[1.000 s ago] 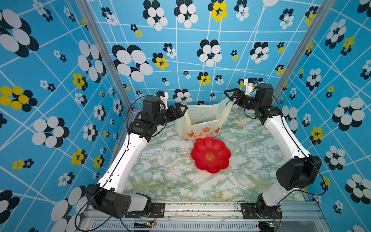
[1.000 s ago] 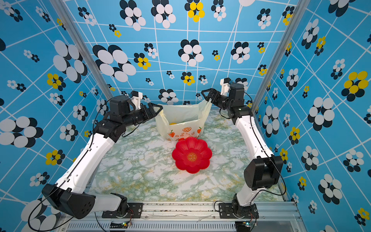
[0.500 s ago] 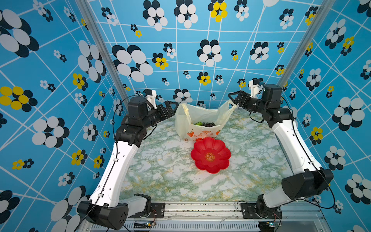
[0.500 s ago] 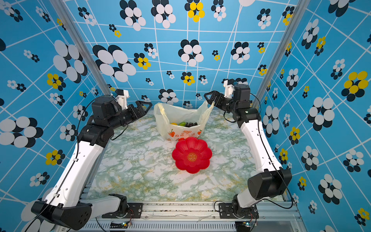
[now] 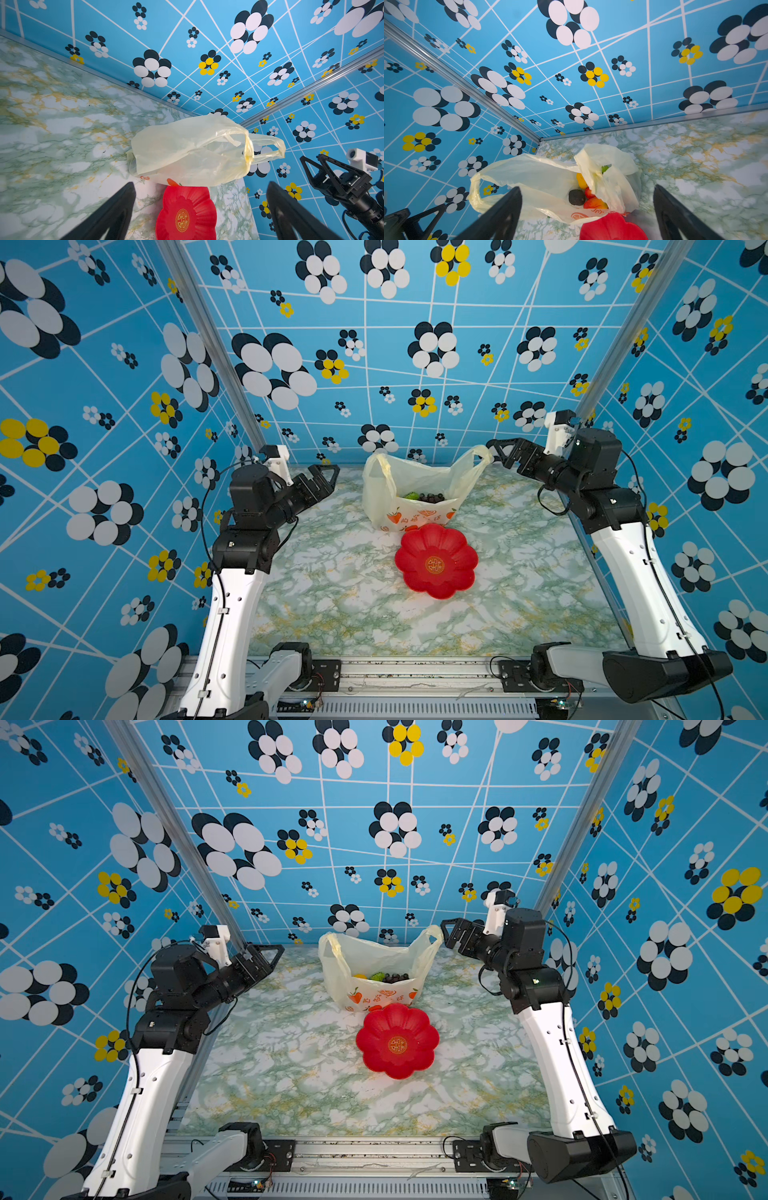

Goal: Place the fruits into the plastic bag

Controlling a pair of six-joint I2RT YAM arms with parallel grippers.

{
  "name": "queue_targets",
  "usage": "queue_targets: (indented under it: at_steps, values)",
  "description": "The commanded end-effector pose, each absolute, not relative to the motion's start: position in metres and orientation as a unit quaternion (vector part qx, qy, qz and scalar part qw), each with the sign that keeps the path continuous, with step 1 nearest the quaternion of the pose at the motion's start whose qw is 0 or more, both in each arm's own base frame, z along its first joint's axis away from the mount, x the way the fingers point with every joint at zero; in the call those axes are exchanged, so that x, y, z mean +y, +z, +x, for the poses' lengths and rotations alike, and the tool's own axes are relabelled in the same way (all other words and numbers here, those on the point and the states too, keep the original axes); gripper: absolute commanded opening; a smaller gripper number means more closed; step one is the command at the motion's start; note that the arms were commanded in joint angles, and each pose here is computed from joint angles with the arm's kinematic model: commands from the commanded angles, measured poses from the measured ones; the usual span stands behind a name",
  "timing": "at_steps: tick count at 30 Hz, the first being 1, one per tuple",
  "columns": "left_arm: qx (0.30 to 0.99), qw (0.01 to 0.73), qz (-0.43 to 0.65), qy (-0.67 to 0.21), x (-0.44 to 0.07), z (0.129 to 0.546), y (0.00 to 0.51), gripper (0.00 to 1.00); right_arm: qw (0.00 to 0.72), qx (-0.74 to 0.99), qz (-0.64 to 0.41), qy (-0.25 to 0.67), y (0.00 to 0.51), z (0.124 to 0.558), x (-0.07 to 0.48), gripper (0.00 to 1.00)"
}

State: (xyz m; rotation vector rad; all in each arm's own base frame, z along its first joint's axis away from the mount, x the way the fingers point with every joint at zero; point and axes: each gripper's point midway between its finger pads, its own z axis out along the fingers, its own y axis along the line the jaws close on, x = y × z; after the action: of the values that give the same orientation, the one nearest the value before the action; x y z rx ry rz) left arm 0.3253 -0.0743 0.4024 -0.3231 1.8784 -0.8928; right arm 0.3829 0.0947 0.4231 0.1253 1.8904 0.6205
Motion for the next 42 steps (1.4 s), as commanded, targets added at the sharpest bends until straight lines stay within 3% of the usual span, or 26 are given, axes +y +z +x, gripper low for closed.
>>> queue_targets:
  at_steps: [1, 9, 42]
  values:
    - [0.772, 0.497, -0.139, -0.37, -0.068, 0.317, 0.399, 0.99, 0.57, 0.791, 0.073, 0.212, 0.415, 0.378, 0.075, 0.99]
    - [0.775, 0.492, -0.163, -0.362, -0.056, 0.315, 0.383, 0.99, 0.583, 0.792, 0.084, 0.158, 0.399, 0.367, 0.056, 0.99]
    - [0.781, 0.486, -0.172, -0.354, -0.051, 0.32, 0.363, 0.99, 0.569, 0.804, 0.09, 0.15, 0.367, 0.373, 0.055, 0.99]
